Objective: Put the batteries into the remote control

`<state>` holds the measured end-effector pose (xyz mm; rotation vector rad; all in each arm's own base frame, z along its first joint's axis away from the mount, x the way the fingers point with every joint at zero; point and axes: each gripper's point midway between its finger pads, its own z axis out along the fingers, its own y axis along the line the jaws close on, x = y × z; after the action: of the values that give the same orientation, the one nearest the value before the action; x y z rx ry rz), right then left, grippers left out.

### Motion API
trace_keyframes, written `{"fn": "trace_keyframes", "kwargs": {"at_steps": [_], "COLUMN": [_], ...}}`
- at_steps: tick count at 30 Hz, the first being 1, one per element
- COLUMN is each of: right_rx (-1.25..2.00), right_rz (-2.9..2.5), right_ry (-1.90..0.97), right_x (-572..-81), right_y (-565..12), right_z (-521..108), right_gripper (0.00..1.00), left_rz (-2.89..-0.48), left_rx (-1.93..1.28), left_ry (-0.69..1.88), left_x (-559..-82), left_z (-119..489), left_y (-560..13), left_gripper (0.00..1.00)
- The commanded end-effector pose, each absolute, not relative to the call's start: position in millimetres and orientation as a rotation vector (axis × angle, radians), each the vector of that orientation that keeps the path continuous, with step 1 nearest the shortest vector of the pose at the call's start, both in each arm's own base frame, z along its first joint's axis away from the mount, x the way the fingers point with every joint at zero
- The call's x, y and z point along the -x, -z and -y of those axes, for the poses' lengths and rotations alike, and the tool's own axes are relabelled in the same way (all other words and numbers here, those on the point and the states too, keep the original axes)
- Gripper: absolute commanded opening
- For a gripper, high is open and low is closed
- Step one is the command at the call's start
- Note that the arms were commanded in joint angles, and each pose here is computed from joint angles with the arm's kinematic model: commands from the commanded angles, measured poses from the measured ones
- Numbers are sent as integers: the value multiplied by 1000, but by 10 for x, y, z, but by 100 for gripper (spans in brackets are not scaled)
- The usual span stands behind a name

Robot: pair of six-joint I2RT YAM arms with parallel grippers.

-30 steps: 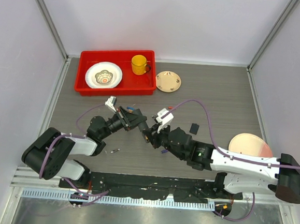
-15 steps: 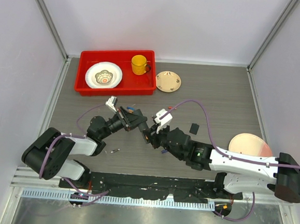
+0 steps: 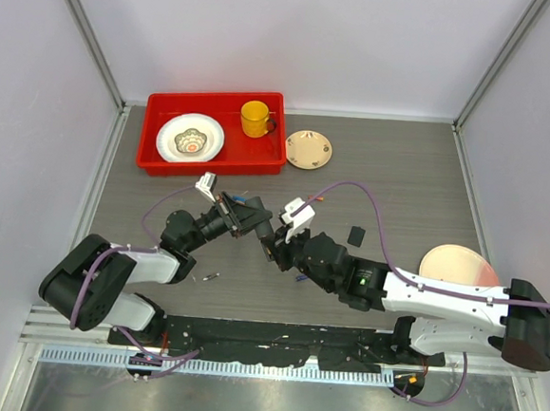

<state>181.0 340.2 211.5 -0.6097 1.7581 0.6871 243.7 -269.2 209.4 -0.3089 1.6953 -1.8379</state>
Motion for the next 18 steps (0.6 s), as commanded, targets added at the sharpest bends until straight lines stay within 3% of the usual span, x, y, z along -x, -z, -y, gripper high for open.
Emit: {"fn": "trace_keyframes", "kwargs": {"at_steps": [1,15,18], "right_rx": [605,623,633], "right_rz": [-1774,-1898,-1906], "right_ry": [-730,-731,-732], "right_x": [-1760,-1686,-1677], "right_y": [-2251,-2154,-2148], "right_z": [-3502,-3564,-3579], "right_gripper": [1,1,4], "left_rz": [-1319,-1222,-1223], "left_rx": [127,193,189], "left_ry": [1913,1836,1836], "left_x": [-2326,-2441,-2433], "left_z": [2591,2463,2473], "left_y": [-2941,-3083,-3082], "left_gripper": [0,0,0]}}
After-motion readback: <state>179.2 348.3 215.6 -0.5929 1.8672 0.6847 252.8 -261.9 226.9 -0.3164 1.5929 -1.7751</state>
